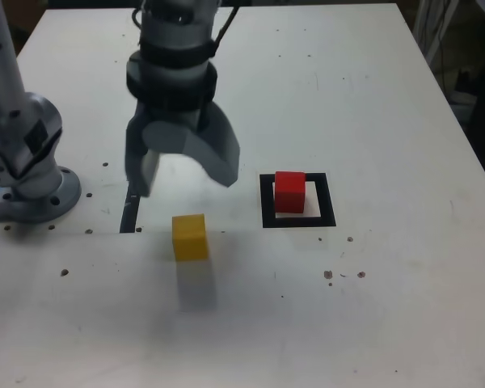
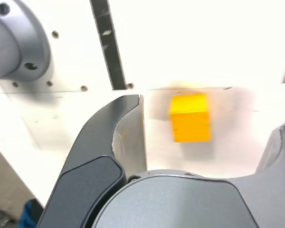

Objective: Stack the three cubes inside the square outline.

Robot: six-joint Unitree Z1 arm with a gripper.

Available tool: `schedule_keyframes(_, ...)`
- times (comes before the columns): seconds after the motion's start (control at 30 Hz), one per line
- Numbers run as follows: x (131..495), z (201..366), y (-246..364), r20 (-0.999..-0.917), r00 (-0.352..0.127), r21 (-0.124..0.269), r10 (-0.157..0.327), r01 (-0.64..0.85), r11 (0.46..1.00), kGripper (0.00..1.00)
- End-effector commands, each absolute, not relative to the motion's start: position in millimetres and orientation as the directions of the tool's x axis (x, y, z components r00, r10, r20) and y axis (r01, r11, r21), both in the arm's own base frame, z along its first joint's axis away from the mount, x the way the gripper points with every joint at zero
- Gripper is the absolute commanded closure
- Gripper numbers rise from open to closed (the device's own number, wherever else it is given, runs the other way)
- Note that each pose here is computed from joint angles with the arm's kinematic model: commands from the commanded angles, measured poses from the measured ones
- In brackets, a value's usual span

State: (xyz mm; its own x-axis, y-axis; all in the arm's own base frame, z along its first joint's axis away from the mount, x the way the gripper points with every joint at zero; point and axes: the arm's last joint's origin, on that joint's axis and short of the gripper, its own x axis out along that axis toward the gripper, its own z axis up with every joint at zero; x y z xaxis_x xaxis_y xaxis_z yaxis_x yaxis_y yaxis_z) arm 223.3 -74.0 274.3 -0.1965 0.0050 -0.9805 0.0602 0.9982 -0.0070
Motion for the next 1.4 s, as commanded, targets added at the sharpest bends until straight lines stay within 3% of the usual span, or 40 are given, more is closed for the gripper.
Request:
schedule_keyframes(0.0, 221, 268.6, -77, -0.9773, -0.212, -0.011, 0.003, 0.066, 0.998, 0.02)
schedule_keyframes(0.1, 217, 259.3, -79, -0.9745, -0.224, -0.024, -0.009, 0.065, 0.998, 0.03)
schedule_keyframes(0.33, 215, 233.7, -82, -0.9797, -0.195, -0.060, -0.048, 0.058, 0.997, 0.01)
schedule_keyframes(0.5, 216, 219.7, -90, -0.9742, -0.215, -0.086, -0.070, 0.068, 0.994, 0.00)
schedule_keyframes(0.73, 221, 212.2, -98, -0.9691, -0.237, -0.087, -0.069, 0.063, 0.994, 0.05)
schedule_keyframes(0.87, 226, 209.6, -101, -0.9703, -0.237, -0.066, -0.050, 0.062, 0.996, 0.12)
schedule_keyframes(0.97, 230, 205.7, -101, -0.9712, -0.238, -0.028, -0.014, 0.053, 0.998, 0.18)
schedule_keyframes(1.17, 239, 191.6, -102, -0.9636, -0.263, 0.037, 0.047, 0.044, 0.998, 0.26)
schedule_keyframes(1.37, 247, 190.8, -105, -0.9627, -0.263, 0.054, 0.065, 0.046, 0.997, 0.34)
